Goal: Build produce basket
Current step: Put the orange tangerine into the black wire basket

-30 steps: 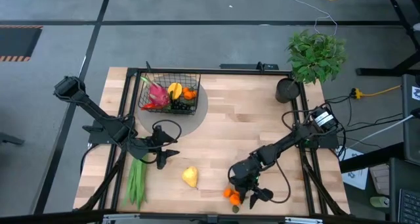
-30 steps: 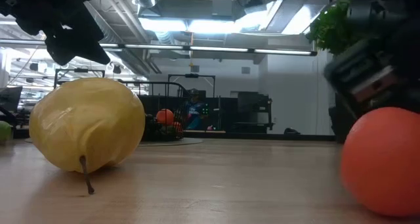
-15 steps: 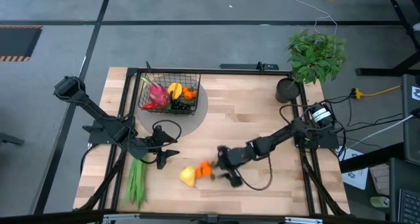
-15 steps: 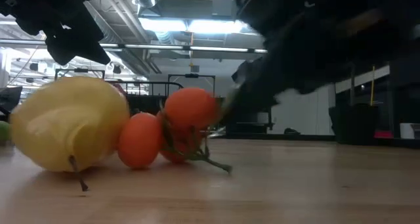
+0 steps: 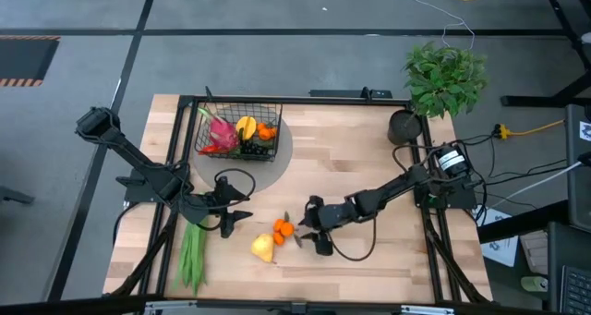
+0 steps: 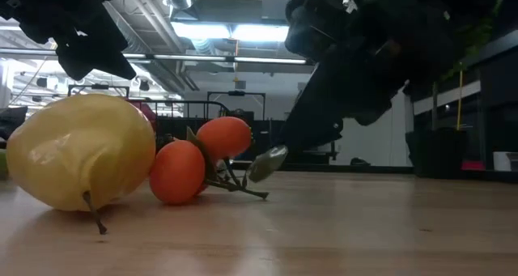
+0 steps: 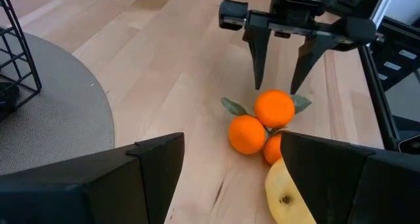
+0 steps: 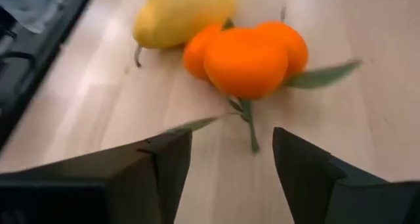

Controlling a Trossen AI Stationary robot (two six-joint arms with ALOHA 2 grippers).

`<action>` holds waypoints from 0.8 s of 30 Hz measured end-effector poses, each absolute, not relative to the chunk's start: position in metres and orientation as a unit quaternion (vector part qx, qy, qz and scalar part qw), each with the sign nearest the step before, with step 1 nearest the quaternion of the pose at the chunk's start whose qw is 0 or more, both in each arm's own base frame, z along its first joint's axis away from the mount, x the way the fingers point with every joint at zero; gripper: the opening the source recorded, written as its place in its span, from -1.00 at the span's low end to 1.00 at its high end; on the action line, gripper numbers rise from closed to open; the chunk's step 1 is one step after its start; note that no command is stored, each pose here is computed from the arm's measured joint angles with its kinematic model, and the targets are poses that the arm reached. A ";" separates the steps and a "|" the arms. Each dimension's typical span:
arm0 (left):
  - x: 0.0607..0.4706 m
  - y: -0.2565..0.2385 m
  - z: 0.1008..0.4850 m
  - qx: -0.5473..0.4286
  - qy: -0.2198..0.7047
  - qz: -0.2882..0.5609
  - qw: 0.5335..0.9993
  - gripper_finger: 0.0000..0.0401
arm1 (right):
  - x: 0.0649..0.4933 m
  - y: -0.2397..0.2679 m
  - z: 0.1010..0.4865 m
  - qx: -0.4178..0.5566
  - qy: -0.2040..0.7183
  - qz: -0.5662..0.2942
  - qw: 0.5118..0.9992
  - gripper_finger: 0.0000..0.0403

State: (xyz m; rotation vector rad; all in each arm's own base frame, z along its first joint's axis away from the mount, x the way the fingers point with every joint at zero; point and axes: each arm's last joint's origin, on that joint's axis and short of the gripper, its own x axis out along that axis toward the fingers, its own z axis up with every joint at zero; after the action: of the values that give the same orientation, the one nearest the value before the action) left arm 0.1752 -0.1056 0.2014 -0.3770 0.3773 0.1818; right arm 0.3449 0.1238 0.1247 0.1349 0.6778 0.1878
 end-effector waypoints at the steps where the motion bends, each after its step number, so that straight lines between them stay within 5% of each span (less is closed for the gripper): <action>1: 0.175 -0.106 0.201 -0.186 0.186 0.090 0.961 0.21 | 0.344 0.125 0.124 0.061 0.332 0.089 0.937 -0.01; 24: 0.175 -0.106 0.201 -0.185 0.187 0.090 0.961 0.21 | 0.379 0.142 0.094 0.017 0.323 0.055 0.945 -0.01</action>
State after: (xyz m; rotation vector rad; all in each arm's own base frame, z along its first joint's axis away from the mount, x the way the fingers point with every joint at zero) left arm 0.1751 -0.1055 0.2012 -0.3745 0.3794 0.1827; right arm 0.3789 0.1418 0.0942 0.0349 0.6575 0.1122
